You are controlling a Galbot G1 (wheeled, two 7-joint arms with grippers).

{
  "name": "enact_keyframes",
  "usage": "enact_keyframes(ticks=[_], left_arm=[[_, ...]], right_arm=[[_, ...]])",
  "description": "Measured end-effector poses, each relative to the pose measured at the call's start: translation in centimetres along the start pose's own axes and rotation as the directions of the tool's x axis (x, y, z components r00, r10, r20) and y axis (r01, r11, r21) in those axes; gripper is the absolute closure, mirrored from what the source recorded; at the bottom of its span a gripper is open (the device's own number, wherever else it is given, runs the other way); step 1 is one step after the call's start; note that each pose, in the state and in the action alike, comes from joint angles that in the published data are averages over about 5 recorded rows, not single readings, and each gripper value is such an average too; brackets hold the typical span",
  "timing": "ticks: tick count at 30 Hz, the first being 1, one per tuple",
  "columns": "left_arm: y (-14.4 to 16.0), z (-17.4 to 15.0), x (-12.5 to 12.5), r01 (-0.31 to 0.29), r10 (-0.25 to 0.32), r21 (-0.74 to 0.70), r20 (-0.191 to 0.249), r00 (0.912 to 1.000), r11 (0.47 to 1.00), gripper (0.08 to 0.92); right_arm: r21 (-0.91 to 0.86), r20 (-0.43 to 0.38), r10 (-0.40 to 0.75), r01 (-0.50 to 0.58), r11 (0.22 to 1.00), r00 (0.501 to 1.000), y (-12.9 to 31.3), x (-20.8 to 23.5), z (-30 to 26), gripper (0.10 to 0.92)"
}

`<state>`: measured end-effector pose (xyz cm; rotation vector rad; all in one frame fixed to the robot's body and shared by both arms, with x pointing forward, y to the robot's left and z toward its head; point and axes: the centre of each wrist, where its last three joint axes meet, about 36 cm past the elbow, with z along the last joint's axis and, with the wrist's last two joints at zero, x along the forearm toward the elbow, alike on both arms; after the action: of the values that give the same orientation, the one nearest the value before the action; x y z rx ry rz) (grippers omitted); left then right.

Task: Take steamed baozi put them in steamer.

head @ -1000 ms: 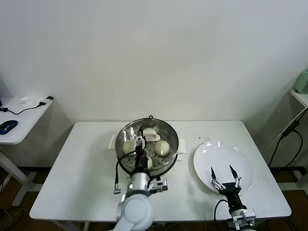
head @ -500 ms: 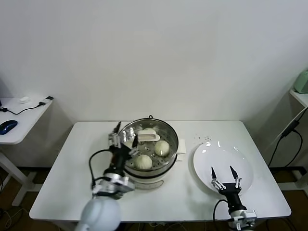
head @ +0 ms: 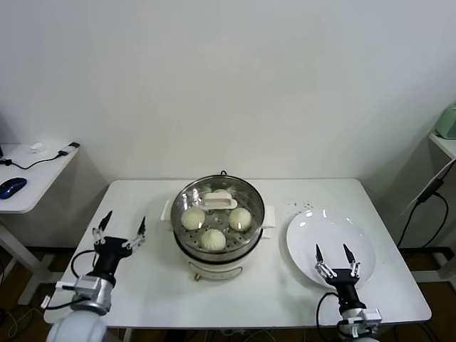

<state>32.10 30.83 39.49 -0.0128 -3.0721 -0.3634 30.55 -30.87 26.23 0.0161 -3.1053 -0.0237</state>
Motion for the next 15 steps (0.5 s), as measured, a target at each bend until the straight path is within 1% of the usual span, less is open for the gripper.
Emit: enact_keyframes(ticks=[7,15], left_arm=[[0.6,4.4,1.0,0.000,0.003,0.104,-0.024,0.9997,0.995,0.177],[0.2,7.1,1.9,-0.010,0.015,0.147,-0.031,0.9994,0.989,0.177]], right_arm=[[-0.010,-0.010,-0.003,0.003,1.000,1.000,0.5,0.1,0.4,0.200],[-0.016,-0.020,-0.003,0.003,1.000,1.000,0.6,0.6,0.8,0.200]])
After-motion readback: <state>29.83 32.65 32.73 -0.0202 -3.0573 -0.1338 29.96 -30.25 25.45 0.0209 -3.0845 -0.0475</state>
